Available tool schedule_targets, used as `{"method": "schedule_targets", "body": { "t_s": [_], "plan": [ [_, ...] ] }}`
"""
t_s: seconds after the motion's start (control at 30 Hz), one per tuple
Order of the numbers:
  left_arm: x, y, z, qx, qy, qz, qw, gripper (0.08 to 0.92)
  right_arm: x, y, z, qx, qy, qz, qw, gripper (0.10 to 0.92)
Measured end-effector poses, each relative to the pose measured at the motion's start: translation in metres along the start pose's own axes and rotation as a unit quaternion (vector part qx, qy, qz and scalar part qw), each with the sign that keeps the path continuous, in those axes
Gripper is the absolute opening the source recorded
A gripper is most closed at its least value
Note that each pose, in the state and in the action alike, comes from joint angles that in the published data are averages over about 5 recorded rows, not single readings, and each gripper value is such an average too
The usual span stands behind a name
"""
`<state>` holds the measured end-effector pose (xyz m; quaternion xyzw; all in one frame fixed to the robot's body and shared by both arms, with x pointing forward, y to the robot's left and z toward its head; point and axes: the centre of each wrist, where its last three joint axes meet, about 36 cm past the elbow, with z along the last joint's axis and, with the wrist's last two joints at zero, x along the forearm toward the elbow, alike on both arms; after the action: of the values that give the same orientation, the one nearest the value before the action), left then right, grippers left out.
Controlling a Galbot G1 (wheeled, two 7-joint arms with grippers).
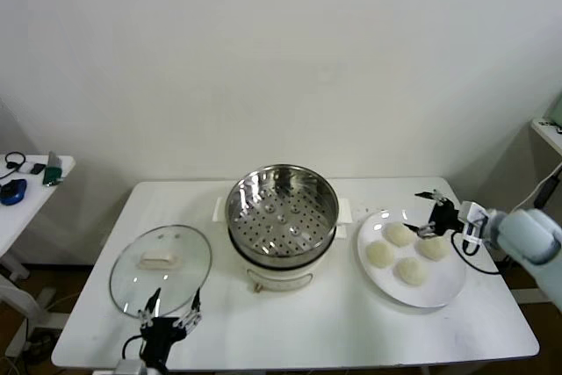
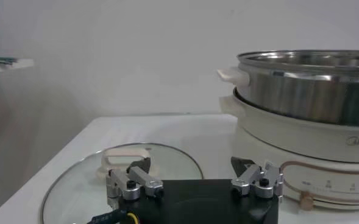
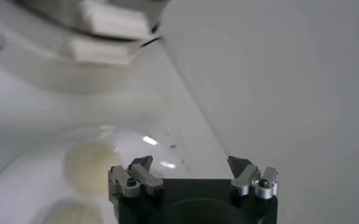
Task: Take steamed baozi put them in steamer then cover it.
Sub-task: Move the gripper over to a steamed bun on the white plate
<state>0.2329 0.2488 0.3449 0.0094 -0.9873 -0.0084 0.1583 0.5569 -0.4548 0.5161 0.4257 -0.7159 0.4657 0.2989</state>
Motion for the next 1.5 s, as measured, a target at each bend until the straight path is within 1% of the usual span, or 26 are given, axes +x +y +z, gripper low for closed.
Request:
{"method": "schedule_targets", "body": {
  "t_s": [0.17,0.33,0.47,0.63,1.0,1.5],
  "plan": [
    [0.0,-0.002,0.002,0.001,0.001,0.0,1.0,0.823,-0.008,-0.03,-0.014,0.028,0.046,-0.066,0.996,0.823],
    [0.001,-0.001,0.004,0.001,0.0,-0.001,1.0,0.823,-0.031,-0.047,-0.026,0.039,0.093,-0.119,0.988,0.823],
    [0.002,0.001,0.006,0.001,0.001,-0.004,1.0,0.823,-0.046,-0.062,-0.037,0.044,0.117,-0.139,0.982,0.823],
    [0.001,0.003,0.008,0.001,0.001,-0.007,1.0,0.823,-0.064,-0.077,-0.05,0.05,0.138,-0.146,0.978,0.823],
    [-0.001,0.002,0.01,0.0,0.003,-0.004,1.0,0.823,-0.094,-0.092,-0.06,0.048,0.167,-0.156,0.972,0.823],
    [0.0,0.003,0.015,-0.002,0.011,-0.005,1.0,0.823,-0.126,-0.087,-0.06,0.031,0.168,-0.164,0.972,0.823]
  ]
}}
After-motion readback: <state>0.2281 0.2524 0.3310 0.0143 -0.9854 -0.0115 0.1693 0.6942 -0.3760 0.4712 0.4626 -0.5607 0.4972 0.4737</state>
